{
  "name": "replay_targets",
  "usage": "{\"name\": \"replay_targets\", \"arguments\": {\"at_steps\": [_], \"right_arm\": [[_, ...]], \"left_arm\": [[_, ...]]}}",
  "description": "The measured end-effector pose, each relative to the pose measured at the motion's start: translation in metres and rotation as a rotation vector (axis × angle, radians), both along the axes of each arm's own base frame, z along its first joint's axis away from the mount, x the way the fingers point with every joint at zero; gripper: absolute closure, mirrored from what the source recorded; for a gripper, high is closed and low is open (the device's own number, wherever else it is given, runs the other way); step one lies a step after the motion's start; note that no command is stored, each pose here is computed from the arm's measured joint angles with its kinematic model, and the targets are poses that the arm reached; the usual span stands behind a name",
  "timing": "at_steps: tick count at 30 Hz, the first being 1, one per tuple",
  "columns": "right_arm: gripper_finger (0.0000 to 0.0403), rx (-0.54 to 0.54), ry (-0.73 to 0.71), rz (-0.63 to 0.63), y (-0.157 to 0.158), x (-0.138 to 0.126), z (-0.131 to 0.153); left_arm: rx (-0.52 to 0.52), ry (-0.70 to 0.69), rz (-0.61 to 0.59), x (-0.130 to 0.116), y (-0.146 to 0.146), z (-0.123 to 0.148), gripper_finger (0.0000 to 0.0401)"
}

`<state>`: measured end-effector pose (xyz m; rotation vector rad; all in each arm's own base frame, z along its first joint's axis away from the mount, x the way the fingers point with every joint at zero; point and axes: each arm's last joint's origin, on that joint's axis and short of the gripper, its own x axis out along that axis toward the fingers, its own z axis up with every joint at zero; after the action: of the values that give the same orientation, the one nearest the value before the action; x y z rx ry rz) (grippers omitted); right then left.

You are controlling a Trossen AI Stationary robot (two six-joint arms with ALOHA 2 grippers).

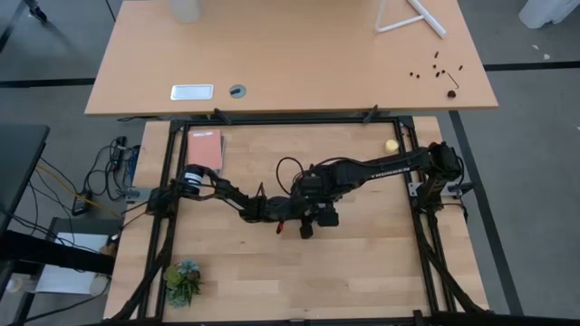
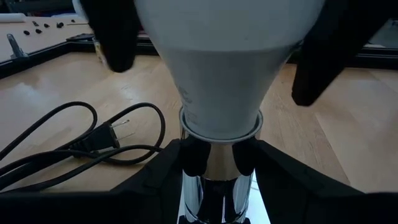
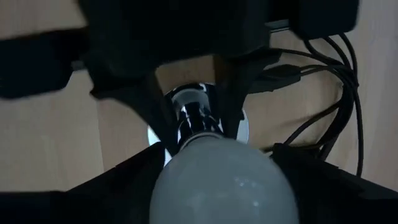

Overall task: Screw lightbulb
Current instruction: Insert the lightbulb into the lamp

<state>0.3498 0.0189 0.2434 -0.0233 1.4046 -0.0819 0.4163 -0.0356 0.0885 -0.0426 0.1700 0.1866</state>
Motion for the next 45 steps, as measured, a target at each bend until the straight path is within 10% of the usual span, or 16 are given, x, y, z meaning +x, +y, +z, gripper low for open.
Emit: {"name": "replay_targets", "arguments": {"at_steps": [6, 16, 29, 45], "right_arm": [[0.0058, 0.022, -0.005, -0.14, -0.006, 0.0, 0.0], [0.0051, 0.011, -0.094, -0.036, -0.004, 0.0, 0.013], [0.005, -0.004, -0.366, 0.039, 0.009, -0.027, 0.059], [0.005, 0.003, -0.608, -0.004, 0.01, -0.089, 0.028]], "left_arm": [[-0.001, 0.0, -0.001, 0.0, 0.0, 0.0, 0.0226], [-0.008, -0.002, 0.008, 0.0, 0.0, 0.0, 0.0222], [-0.004, 0.014, 0.01, -0.002, -0.01, -0.003, 0.0121], [0.125, 0.073, 0.088, -0.021, -0.035, 0.019, 0.0156]]}}
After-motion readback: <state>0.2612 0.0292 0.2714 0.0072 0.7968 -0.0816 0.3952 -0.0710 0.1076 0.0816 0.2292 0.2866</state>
